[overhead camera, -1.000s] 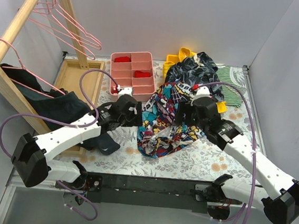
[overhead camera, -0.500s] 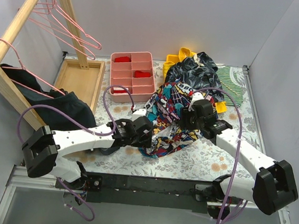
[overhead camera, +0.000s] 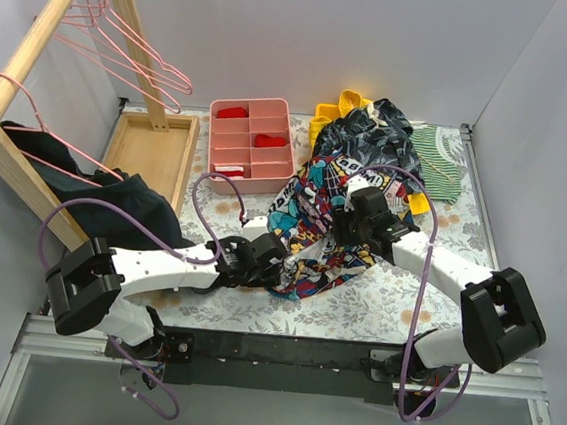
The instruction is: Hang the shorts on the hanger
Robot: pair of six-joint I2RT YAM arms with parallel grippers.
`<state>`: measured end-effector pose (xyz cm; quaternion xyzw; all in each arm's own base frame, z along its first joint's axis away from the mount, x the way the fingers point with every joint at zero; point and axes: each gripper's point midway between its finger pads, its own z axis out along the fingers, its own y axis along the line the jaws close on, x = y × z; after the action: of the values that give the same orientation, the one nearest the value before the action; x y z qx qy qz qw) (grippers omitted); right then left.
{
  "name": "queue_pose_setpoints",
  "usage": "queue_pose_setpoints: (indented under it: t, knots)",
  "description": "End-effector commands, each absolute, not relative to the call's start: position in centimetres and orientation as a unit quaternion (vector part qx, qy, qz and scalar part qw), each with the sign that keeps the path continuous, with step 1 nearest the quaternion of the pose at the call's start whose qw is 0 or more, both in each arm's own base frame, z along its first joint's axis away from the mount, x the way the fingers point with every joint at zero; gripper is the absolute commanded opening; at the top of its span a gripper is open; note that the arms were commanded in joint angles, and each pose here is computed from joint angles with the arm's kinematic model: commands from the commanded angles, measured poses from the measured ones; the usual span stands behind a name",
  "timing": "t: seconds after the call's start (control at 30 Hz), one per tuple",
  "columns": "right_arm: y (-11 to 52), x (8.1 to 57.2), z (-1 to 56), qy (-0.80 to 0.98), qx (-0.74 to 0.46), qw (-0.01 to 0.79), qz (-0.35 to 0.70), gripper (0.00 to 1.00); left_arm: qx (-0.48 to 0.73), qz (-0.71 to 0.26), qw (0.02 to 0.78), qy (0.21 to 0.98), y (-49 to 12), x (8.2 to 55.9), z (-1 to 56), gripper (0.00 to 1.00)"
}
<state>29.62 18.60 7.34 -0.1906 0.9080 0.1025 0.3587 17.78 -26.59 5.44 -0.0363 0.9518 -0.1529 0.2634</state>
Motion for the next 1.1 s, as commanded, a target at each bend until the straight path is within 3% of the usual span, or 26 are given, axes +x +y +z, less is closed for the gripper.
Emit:
queue_pose_setpoints:
  t: [0.0, 0.23, 0.27, 0.3, 0.33, 0.37, 0.43, 0.53, 0.77, 1.0, 1.07]
  knots:
    - [20.3, 32.7, 9.6, 0.884, -0.197, 0.411, 0.104, 0.58, -0.085, -0.139, 0.295, 0.942, -25.2, 18.6, 4.9, 0.4]
    - [22.0, 33.8, 9.3, 0.878, -0.208, 0.417, 0.107, 0.54, -0.095, -0.119, 0.32, 0.935, -24.1, 19.4, 4.8, 0.16]
    - [22.2, 34.2, 9.5, 0.876, -0.206, 0.423, 0.107, 0.47, -0.096, -0.12, 0.322, 0.934, -24.1, 19.4, 4.8, 0.11]
    - [22.3, 34.4, 9.1, 0.878, -0.206, 0.418, 0.103, 0.41, -0.098, -0.12, 0.325, 0.933, -23.9, 19.5, 4.9, 0.0]
    - [22.4, 34.8, 9.5, 0.877, -0.204, 0.423, 0.101, 0.37, -0.1, -0.124, 0.332, 0.93, -23.6, 19.5, 5.4, 0.0]
    - [22.1, 35.2, 9.6, 0.878, -0.198, 0.427, 0.091, 0.18, -0.102, -0.117, 0.345, 0.926, -23.1, 19.9, 6.1, 0.0]
    - [21.6, 35.2, 11.3, 0.891, -0.18, 0.41, 0.077, 0.01, -0.091, -0.105, 0.367, 0.92, -22.5, 20.5, 8.5, 0.0]
    - [20.5, 35.8, 20.0, 0.873, -0.101, 0.47, 0.083, 0.01, -0.08, -0.11, 0.42, 0.897, -21.9, 21.8, 14.3, 0.0]
    - [15.5, 32.1, 38.1, 0.803, -0.01, 0.588, 0.095, 0.01, -0.034, -0.197, 0.552, 0.809, -21.4, 23.3, 32.4, 0.0]
    - [13.6, 28.3, 50.7, 0.729, 0.013, 0.664, 0.168, 0.01, 0.003, -0.211, 0.621, 0.755, -22.9, 26.5, 45.1, 0.0]
    - [13.2, 27.9, 51.8, 0.728, 0.011, 0.666, 0.165, 0.01, 0.02, -0.221, 0.615, 0.757, -23.6, 28.4, 46.0, 0.0]
